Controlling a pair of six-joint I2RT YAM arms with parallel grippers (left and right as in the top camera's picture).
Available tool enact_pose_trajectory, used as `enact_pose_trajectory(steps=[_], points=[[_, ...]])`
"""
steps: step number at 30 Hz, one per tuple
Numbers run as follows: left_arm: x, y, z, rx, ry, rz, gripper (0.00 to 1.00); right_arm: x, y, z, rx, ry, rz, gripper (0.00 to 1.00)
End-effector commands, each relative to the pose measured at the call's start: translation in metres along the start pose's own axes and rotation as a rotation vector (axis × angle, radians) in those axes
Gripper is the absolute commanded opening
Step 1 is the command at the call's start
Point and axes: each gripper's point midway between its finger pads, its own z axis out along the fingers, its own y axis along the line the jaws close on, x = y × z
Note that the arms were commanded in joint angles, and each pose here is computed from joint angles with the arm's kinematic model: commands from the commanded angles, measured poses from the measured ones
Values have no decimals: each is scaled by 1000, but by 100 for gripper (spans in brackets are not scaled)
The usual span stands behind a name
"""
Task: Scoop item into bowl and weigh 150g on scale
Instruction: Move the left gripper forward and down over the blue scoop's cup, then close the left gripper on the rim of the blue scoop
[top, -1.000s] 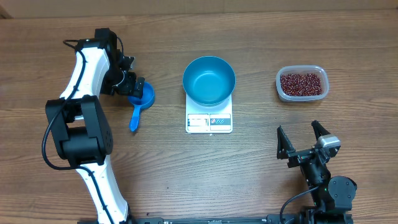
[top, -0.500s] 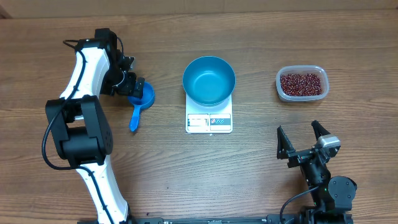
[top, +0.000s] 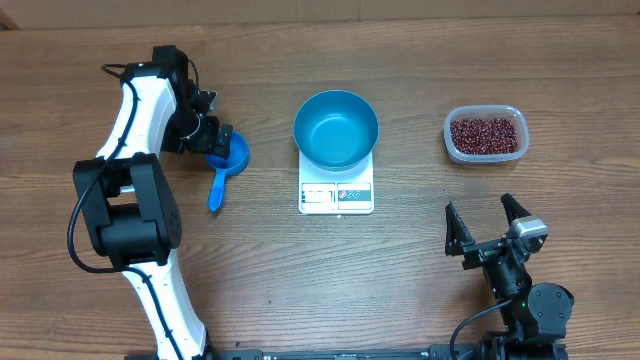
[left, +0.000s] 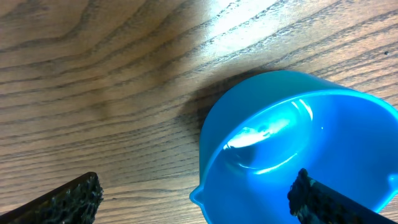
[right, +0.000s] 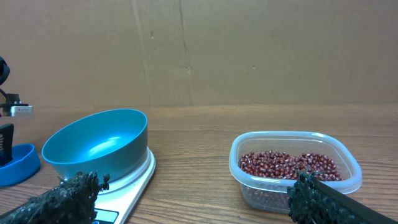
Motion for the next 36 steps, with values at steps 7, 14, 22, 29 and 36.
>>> enact_pose_trajectory(steps=[7,14,22,29,36], points=[[1,0,5,10,9,-3,99,2,-1,0,0,-4,-6,100],[0,0,5,9,3,-18,100,2,-1,0,0,-4,-6,100],[-3,0,5,7,-6,-17,100,2,-1,0,0,-4,-6,100],[-2,0,5,8,-4,-17,100,2,-1,0,0,-4,-6,100],[2,-1,5,11,12,-18,100,2,-1,0,0,-4,-6,100]])
